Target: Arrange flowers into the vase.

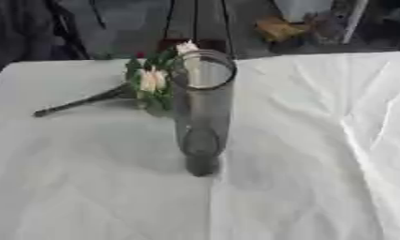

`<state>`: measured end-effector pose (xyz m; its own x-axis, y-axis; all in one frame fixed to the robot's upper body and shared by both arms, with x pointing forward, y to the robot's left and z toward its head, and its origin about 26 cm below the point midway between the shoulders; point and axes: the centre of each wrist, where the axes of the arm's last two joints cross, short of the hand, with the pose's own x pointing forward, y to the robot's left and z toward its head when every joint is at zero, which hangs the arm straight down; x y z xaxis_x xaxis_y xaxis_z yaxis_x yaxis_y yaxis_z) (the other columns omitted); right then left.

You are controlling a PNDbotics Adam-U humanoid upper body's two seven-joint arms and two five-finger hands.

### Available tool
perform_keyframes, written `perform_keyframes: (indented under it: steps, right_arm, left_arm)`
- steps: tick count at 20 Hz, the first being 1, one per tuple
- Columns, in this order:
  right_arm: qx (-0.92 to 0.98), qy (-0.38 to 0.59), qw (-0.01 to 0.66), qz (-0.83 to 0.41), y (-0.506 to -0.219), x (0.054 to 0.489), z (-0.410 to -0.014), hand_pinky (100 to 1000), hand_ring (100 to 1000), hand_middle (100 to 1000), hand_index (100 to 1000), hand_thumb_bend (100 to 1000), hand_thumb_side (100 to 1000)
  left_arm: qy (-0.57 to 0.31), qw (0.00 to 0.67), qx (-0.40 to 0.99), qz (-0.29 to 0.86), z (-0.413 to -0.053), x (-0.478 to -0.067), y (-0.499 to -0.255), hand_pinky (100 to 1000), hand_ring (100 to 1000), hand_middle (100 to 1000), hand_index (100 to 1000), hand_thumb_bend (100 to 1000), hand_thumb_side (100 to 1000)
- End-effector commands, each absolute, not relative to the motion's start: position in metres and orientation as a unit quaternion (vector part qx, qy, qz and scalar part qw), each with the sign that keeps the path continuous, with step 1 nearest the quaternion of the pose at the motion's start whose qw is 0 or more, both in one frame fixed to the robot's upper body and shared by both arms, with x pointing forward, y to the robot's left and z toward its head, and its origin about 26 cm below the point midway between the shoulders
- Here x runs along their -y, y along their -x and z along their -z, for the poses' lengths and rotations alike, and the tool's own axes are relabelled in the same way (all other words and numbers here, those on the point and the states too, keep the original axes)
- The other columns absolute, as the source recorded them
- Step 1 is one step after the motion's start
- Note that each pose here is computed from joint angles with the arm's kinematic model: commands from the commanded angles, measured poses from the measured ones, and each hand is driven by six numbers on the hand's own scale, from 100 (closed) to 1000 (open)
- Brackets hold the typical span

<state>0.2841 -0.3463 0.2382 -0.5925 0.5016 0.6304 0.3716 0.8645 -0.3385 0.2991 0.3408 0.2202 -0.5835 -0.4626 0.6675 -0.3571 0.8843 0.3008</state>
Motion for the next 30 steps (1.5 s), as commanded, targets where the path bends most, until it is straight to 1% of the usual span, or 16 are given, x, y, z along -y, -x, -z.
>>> perform_keyframes:
  steps: [1, 3, 4, 5, 10, 13, 14, 15, 16, 17, 18, 20, 23, 26, 29, 30]
  right_arm:
    - [0.894, 0.247, 0.363, -0.091, -0.281, 0.345, -0.248, 665, 724, 744, 827, 100, 686]
    - [0.894, 0.247, 0.363, -0.091, -0.281, 0.345, -0.248, 665, 724, 744, 827, 100, 685]
    - [0.894, 0.246, 0.363, -0.091, -0.281, 0.346, -0.248, 665, 724, 744, 827, 100, 684]
    - [0.894, 0.246, 0.363, -0.090, -0.280, 0.346, -0.248, 664, 723, 744, 827, 100, 685]
    - [0.894, 0.245, 0.365, -0.091, -0.280, 0.346, -0.247, 663, 722, 742, 836, 100, 679]
    - [0.893, 0.244, 0.365, -0.093, -0.280, 0.346, -0.247, 663, 722, 742, 837, 100, 676]
    - [0.893, 0.244, 0.366, -0.094, -0.280, 0.346, -0.247, 663, 721, 742, 837, 100, 676]
    - [0.893, 0.244, 0.367, -0.094, -0.280, 0.346, -0.247, 663, 721, 742, 837, 100, 676]
    - [0.892, 0.244, 0.368, -0.095, -0.280, 0.346, -0.247, 663, 721, 746, 837, 100, 676]
    - [0.892, 0.243, 0.368, -0.096, -0.280, 0.346, -0.247, 663, 721, 747, 837, 100, 676]
    - [0.892, 0.243, 0.368, -0.096, -0.280, 0.346, -0.247, 663, 721, 746, 837, 100, 676]
    - [0.892, 0.242, 0.370, -0.098, -0.280, 0.346, -0.246, 663, 721, 746, 837, 100, 676]
    - [0.891, 0.241, 0.372, -0.100, -0.280, 0.345, -0.246, 661, 718, 744, 835, 100, 676]
    - [0.891, 0.239, 0.373, -0.103, -0.281, 0.345, -0.246, 661, 717, 744, 835, 100, 677]
    - [0.891, 0.235, 0.375, -0.106, -0.281, 0.344, -0.246, 661, 718, 744, 836, 100, 678]
    - [0.891, 0.234, 0.375, -0.107, -0.281, 0.343, -0.246, 662, 718, 744, 836, 100, 678]
  left_arm:
    - [-0.238, 0.381, 0.890, 0.074, -0.229, -0.340, -0.296, 673, 706, 766, 831, 591, 774]
    - [-0.239, 0.382, 0.889, 0.075, -0.229, -0.340, -0.296, 673, 707, 767, 831, 593, 775]
    - [-0.240, 0.382, 0.889, 0.076, -0.229, -0.340, -0.296, 674, 709, 769, 831, 568, 774]
    - [-0.241, 0.382, 0.889, 0.077, -0.229, -0.340, -0.296, 674, 710, 769, 831, 564, 774]
    - [-0.248, 0.387, 0.884, 0.084, -0.229, -0.342, -0.296, 675, 711, 771, 833, 575, 776]
    - [-0.286, 0.401, 0.863, 0.110, -0.230, -0.349, -0.300, 676, 708, 763, 835, 574, 754]
    - [-0.304, 0.407, 0.853, 0.122, -0.231, -0.352, -0.301, 673, 703, 744, 827, 568, 716]
    - [-0.327, 0.414, 0.838, 0.138, -0.233, -0.356, -0.304, 672, 702, 742, 825, 571, 707]
    - [-0.352, 0.423, 0.820, 0.155, -0.235, -0.361, -0.308, 665, 697, 736, 818, 539, 661]
    - [-0.378, 0.430, 0.801, 0.175, -0.238, -0.365, -0.312, 664, 695, 734, 816, 524, 644]
    - [-0.400, 0.437, 0.782, 0.194, -0.240, -0.369, -0.316, 667, 691, 726, 812, 526, 607]
    - [-0.437, 0.450, 0.741, 0.240, -0.245, -0.375, -0.327, 669, 685, 719, 807, 509, 568]
    - [-0.463, 0.467, 0.689, 0.305, -0.253, -0.380, -0.345, 661, 665, 699, 795, 495, 473]
    - [-0.485, 0.471, 0.648, 0.351, -0.260, -0.379, -0.366, 655, 645, 675, 774, 416, 353]
    - [-0.488, 0.479, 0.606, 0.406, -0.258, -0.369, -0.392, 664, 647, 669, 768, 373, 296]
    - [-0.490, 0.480, 0.592, 0.423, -0.258, -0.366, -0.399, 670, 650, 670, 770, 358, 290]
